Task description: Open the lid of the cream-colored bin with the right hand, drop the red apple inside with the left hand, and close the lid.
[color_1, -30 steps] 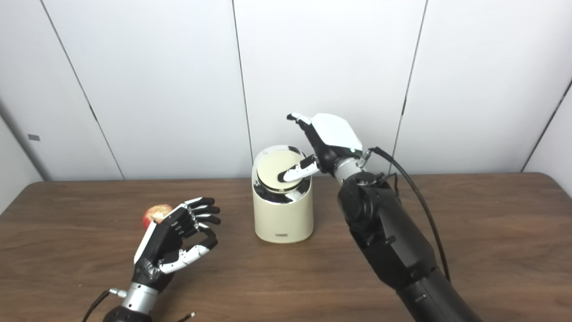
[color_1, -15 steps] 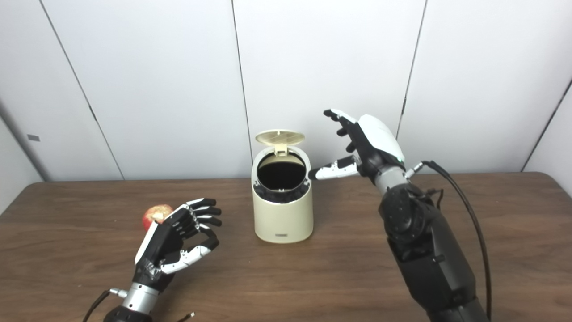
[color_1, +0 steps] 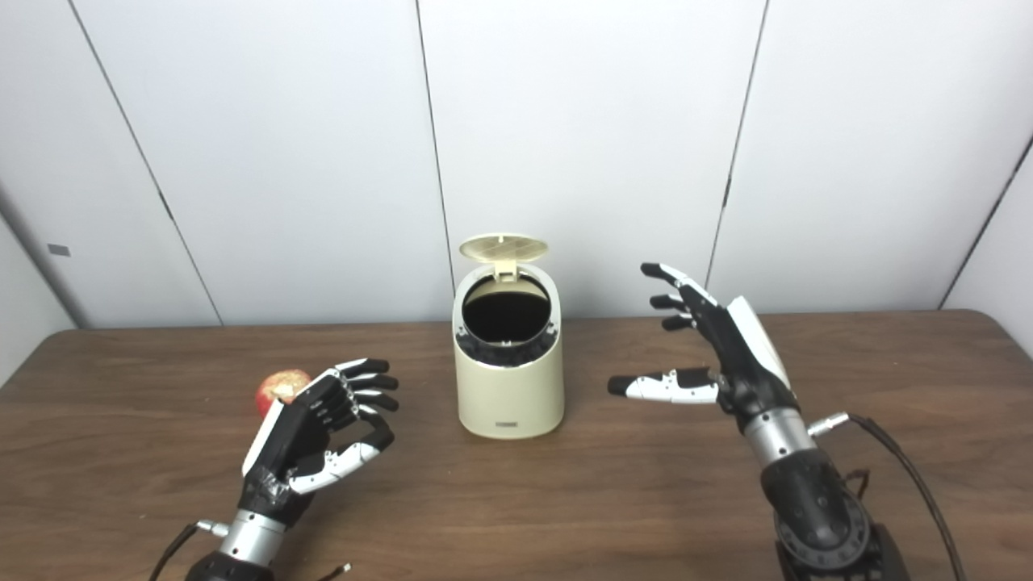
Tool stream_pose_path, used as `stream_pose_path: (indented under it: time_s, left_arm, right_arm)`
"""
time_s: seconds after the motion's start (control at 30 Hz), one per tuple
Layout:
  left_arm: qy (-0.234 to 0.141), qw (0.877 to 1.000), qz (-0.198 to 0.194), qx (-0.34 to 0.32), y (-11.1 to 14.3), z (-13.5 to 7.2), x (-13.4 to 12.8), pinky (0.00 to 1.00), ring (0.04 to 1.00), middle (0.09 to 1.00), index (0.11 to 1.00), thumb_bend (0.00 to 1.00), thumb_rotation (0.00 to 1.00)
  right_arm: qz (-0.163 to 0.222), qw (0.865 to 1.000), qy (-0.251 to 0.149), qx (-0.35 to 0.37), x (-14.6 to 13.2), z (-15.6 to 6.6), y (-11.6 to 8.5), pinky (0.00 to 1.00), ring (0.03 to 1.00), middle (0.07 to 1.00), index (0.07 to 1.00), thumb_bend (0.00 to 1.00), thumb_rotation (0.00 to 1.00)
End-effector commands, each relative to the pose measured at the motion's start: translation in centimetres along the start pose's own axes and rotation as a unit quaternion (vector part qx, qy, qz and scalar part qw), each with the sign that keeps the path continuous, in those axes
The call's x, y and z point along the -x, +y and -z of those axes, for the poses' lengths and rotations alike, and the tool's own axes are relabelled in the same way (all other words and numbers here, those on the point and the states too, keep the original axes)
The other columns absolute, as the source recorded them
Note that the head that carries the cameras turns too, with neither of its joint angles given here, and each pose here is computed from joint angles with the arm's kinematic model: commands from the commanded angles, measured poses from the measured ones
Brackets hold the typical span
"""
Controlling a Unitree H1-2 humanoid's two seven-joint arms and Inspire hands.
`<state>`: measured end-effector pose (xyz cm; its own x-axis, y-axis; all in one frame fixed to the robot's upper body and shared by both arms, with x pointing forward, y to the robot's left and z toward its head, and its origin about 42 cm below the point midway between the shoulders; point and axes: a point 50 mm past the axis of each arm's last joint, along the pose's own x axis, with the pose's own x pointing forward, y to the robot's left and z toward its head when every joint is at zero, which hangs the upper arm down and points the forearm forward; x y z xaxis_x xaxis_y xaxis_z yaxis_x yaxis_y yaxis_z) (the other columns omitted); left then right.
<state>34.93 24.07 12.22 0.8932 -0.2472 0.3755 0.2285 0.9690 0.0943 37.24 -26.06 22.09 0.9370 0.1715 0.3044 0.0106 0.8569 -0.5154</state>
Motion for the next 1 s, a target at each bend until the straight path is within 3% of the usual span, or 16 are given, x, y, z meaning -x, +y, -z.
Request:
stream_pose_path:
  time_s: [0.0,0.33,0.43,0.53,0.6,0.73,0.83,0.97]
  left_arm:
    - [0.026,1.000,-0.005,0.013,-0.6,1.6,1.7,0.48,0.618,0.696,0.754,0.65,0.14]
    - [0.020,0.999,-0.019,0.017,-0.4,1.4,1.7,0.49,0.636,0.703,0.750,0.67,0.14]
    - [0.006,0.999,-0.028,-0.022,0.0,0.3,1.3,0.49,0.618,0.692,0.739,0.65,0.09]
    - [-0.025,0.994,-0.065,-0.082,0.8,-2.0,1.2,0.50,0.604,0.672,0.711,0.66,0.01]
    - [-0.043,0.988,-0.092,-0.118,1.3,-3.2,1.4,0.52,0.615,0.672,0.705,0.66,0.01]
    - [-0.067,0.958,-0.163,-0.228,3.2,-5.2,2.2,0.55,0.687,0.734,0.744,0.72,0.13]
    - [-0.062,0.938,-0.205,-0.271,4.5,-5.5,2.6,0.60,0.759,0.801,0.800,0.77,0.21]
    - [-0.043,0.924,-0.244,-0.292,5.8,-5.4,2.8,0.67,0.830,0.884,0.874,0.79,0.26]
  right_arm:
    - [0.023,0.998,-0.056,-0.022,-0.8,-1.1,-0.4,0.71,0.810,0.882,0.862,0.87,0.23]
    - [0.026,0.998,-0.027,-0.042,2.2,2.1,1.1,0.70,0.799,0.892,0.880,0.85,0.21]
    - [0.026,0.998,-0.027,-0.046,2.7,2.9,1.0,0.69,0.803,0.898,0.883,0.83,0.20]
    - [0.024,0.998,-0.021,-0.051,3.2,3.7,0.6,0.70,0.819,0.913,0.890,0.81,0.13]
    - [0.020,0.998,-0.018,-0.055,3.5,4.3,0.3,0.73,0.832,0.920,0.895,0.81,0.10]
    - [0.020,0.998,-0.010,-0.065,3.9,5.1,-0.1,0.78,0.853,0.932,0.896,0.79,0.06]
    - [0.022,0.997,0.006,-0.071,4.0,4.6,-0.1,0.78,0.849,0.935,0.896,0.79,0.03]
    - [0.018,0.998,0.017,-0.066,3.9,3.5,0.0,0.72,0.827,0.923,0.884,0.78,0.05]
